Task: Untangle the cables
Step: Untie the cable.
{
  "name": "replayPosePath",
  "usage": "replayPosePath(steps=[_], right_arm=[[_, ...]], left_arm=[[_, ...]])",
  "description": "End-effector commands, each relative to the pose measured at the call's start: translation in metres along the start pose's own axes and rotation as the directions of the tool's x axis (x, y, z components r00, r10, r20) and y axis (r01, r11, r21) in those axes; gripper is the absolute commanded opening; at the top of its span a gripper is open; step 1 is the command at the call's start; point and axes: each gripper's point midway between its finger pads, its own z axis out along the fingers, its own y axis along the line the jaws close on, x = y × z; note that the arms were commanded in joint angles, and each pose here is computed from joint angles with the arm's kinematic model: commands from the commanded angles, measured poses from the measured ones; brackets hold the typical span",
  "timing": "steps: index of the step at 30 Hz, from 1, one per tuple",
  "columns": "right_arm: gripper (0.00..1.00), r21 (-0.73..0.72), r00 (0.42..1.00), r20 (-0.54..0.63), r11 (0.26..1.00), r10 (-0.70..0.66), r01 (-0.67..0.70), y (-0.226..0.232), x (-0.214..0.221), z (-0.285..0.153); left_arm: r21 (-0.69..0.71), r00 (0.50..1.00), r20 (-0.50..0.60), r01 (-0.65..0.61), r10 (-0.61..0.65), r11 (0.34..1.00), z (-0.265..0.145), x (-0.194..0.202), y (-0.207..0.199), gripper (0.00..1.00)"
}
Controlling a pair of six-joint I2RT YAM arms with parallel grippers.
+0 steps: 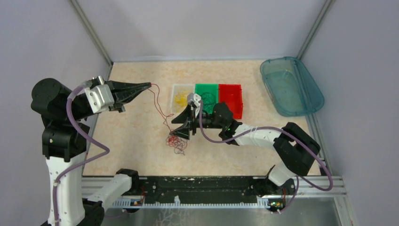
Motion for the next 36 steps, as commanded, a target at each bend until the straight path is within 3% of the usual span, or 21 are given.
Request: replayPosePath(steps=[1,15,20,36], right_arm=[[0.63,-0.039,0.998,0.051,0.999,-0.024,0.026,0.011,-0.011,-0.001],[0.61,-0.065,0.998,0.043,0.997,-0.036,0.039,0.014,-0.014,0.043],[0.48,-0.061,0.999,0.032,0.998,0.025,-0.023,0.008,0.008,0.049],[0.43,0.098,0.980,-0.114,0.984,0.160,-0.150,-0.012,0.133,0.003]], left_arm=[[0.022,1.000,0.027,-0.010,0.009,1.000,0.002,-0.007,-0.002,0.00],[0.012,0.999,0.042,-0.008,0.008,1.000,0.002,-0.014,0.001,0.00],[0.009,0.998,0.055,-0.021,0.021,1.000,0.001,-0.023,0.002,0.00],[-0.238,0.948,0.163,-0.231,0.273,0.943,-0.007,-0.101,0.058,0.00]])
